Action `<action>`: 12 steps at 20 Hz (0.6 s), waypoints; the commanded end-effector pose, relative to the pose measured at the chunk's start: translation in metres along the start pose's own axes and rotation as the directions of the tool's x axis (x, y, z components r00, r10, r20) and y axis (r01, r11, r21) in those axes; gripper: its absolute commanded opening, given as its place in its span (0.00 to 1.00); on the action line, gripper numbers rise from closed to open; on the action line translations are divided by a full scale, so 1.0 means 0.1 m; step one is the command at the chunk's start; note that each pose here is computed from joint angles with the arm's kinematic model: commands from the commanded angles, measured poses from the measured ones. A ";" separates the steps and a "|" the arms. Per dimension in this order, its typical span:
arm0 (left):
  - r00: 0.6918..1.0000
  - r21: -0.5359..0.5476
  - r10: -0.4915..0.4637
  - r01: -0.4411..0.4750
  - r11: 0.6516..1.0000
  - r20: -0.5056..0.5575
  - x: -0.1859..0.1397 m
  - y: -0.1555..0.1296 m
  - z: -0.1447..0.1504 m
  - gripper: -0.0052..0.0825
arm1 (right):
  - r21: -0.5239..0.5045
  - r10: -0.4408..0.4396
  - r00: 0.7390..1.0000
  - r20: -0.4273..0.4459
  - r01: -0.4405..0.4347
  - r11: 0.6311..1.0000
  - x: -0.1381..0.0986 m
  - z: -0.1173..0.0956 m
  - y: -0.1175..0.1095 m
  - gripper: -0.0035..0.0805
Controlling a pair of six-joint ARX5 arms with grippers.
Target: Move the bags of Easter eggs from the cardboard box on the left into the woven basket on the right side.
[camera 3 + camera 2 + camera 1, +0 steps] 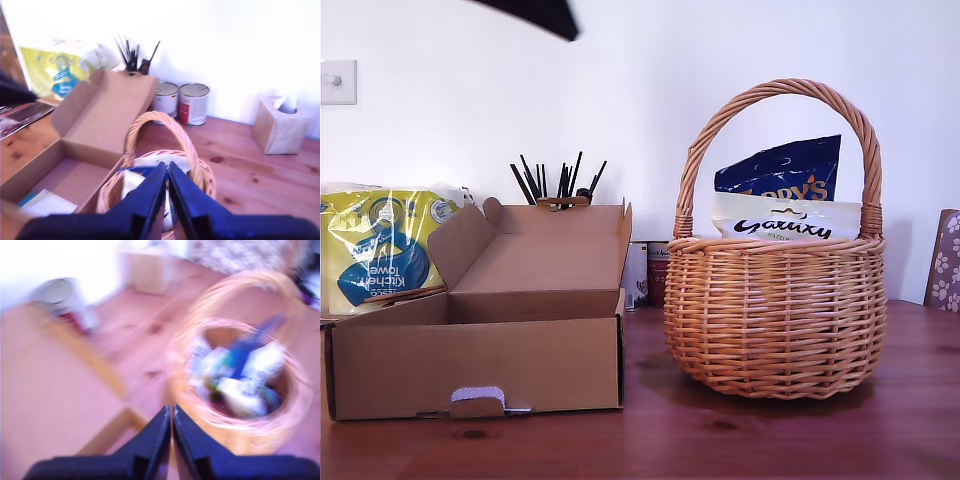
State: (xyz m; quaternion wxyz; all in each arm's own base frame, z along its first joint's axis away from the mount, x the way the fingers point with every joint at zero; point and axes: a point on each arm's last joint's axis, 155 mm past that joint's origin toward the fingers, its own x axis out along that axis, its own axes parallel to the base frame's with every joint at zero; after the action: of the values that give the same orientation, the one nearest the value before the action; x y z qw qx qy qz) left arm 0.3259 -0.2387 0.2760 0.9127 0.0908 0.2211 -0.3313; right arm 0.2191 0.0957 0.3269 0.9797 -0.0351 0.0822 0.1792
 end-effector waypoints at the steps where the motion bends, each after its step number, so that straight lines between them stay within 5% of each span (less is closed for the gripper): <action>1: 0.999 -0.044 0.041 -0.040 0.998 0.007 0.00 0.16 -0.16 0.03 | 0.011 -0.063 0.998 0.011 0.063 0.998 0.07 -0.05 -0.11 0.03; 7: 0.981 -0.138 0.184 -0.174 0.975 0.067 -0.26 0.67 -0.44 0.03 | 0.021 -0.236 0.971 -0.032 0.236 0.971 0.14 -0.28 -0.55 0.03; 12: 0.949 -0.232 0.295 -0.264 0.936 0.111 -0.49 0.92 -0.85 0.03 | 0.073 -0.193 0.981 -0.006 0.193 0.978 0.07 -0.31 -0.55 0.03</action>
State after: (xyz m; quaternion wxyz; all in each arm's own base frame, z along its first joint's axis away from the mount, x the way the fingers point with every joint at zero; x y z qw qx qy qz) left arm 0.3254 -0.1175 0.2385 0.9691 0.0028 0.1652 -0.1831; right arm 0.2418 0.0420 0.3080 0.9940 -0.0118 0.0794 0.0748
